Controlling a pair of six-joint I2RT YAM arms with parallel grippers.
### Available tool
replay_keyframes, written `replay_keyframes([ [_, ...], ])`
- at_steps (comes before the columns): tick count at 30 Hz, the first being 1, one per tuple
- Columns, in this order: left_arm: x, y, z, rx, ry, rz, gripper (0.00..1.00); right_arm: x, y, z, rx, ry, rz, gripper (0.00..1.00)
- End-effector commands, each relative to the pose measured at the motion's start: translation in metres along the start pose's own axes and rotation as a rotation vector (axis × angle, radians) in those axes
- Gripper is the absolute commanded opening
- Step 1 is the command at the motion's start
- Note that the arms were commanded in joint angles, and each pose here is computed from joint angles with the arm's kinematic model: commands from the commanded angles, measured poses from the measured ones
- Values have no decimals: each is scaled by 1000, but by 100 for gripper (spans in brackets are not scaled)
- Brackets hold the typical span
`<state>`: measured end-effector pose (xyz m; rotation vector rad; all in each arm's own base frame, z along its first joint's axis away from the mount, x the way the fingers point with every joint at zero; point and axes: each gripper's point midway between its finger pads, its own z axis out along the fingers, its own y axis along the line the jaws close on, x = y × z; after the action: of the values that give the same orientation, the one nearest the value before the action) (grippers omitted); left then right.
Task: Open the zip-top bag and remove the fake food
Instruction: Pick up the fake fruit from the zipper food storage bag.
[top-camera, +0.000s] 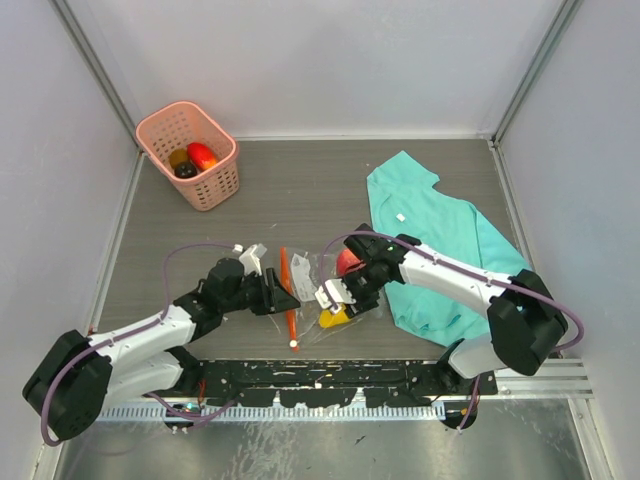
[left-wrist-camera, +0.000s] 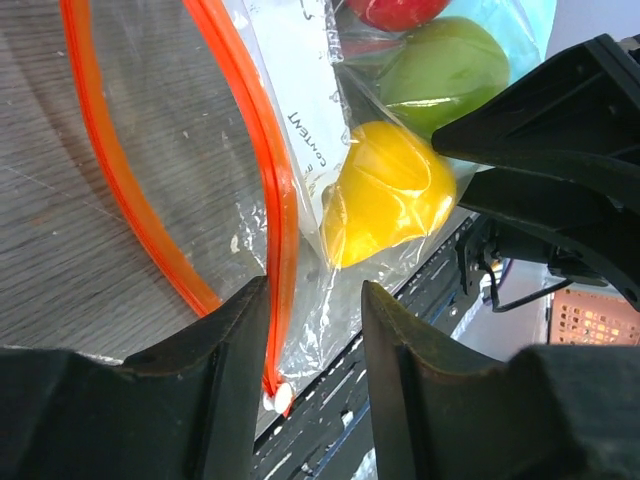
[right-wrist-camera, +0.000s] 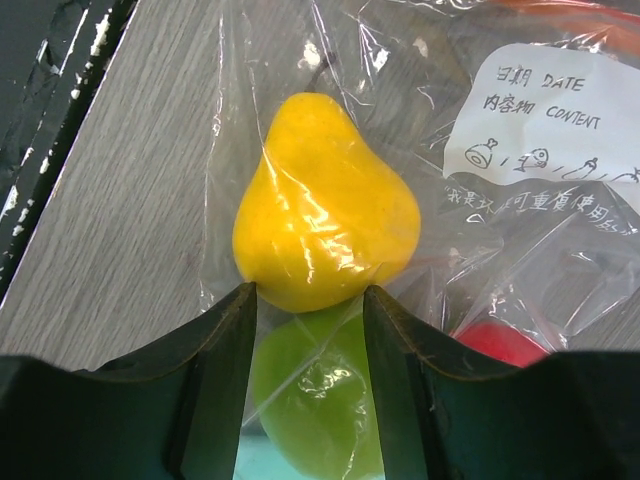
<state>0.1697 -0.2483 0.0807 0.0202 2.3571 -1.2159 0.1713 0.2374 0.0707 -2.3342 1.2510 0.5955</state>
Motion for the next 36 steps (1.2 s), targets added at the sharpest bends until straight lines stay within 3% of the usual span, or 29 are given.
replay_keyframes([
  [1, -16, -11, 2, 15, -49, 49, 43, -2, -9, 2, 30, -4, 5, 51],
  [8, -12, 14, -7, -130, -34, 73, 54, -2, -16, 3, 58, 2, 35, 54],
  [11, -9, 13, -8, -116, -28, 72, 59, -7, -18, 1, 64, -16, 39, 57],
  [14, -10, 3, -3, -53, -29, 62, 58, -19, -16, -2, 58, -71, 36, 60],
  [23, -18, -9, 12, -1, -24, 57, 47, -20, -21, 3, 81, -91, 79, 66],
  [29, -14, -10, 18, 33, -13, 24, 27, -10, -27, 8, 101, -54, 107, 64],
  [36, -15, -29, 13, 131, -25, 13, 12, -4, -34, 9, 138, -29, 146, 60],
])
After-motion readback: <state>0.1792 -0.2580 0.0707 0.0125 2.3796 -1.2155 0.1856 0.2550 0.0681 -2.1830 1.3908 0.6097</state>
